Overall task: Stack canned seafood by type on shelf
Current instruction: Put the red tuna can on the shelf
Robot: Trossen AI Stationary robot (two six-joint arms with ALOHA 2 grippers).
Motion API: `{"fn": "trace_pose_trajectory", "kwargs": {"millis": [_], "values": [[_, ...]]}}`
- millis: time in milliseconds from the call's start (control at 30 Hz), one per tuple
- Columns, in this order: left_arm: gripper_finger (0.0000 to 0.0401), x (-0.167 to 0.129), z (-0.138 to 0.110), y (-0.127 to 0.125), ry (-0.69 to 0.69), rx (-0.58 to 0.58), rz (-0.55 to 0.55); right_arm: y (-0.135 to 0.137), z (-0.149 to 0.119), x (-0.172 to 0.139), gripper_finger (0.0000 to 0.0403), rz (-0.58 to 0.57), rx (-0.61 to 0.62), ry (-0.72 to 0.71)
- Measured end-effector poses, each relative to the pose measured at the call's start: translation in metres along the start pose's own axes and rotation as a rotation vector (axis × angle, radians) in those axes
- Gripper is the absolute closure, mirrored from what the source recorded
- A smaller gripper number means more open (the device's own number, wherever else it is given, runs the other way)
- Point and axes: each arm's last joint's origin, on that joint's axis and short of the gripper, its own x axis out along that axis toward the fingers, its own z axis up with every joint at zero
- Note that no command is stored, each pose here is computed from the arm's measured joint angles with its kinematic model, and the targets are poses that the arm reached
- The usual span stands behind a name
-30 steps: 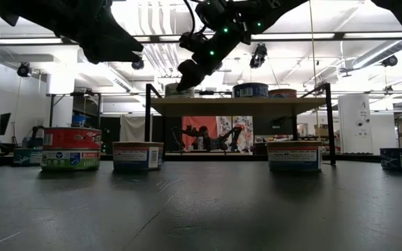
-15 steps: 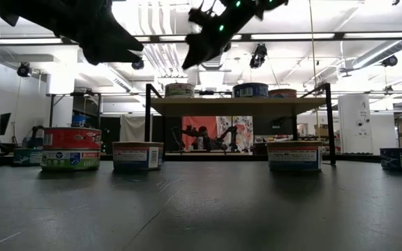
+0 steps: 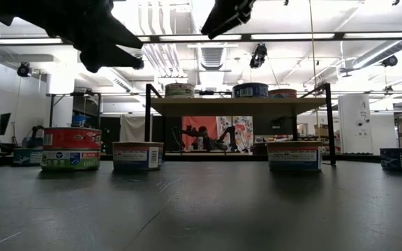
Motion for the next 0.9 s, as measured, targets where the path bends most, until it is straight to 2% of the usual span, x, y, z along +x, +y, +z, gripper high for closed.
{"fn": "trace_pose_trajectory", "kwargs": {"millis": [233, 500, 733, 900], "values": [[0.0141, 0.003, -0.012, -0.022, 0.034, -0.057, -0.081, 0.047, -0.016, -0.024, 0.0152, 0.098, -0.024, -0.007], [0.0141, 0.011, -0.019, -0.037, 0.072, -0.091, -0.098, 0.092, -0.051, -0.049, 0.0211, 0.038, -0.023, -0.043], [0.0141, 0.032, -0.02, -0.051, 0.103, -0.08, -0.083, 0.114, -0.083, -0.057, 0.0257, 0.047, 0.018, -0.071], [0.0141, 0.051, -0.017, -0.066, 0.123, -0.017, -0.078, 0.123, -0.109, -0.058, 0.0287, 0.069, 0.057, -0.054]]}}
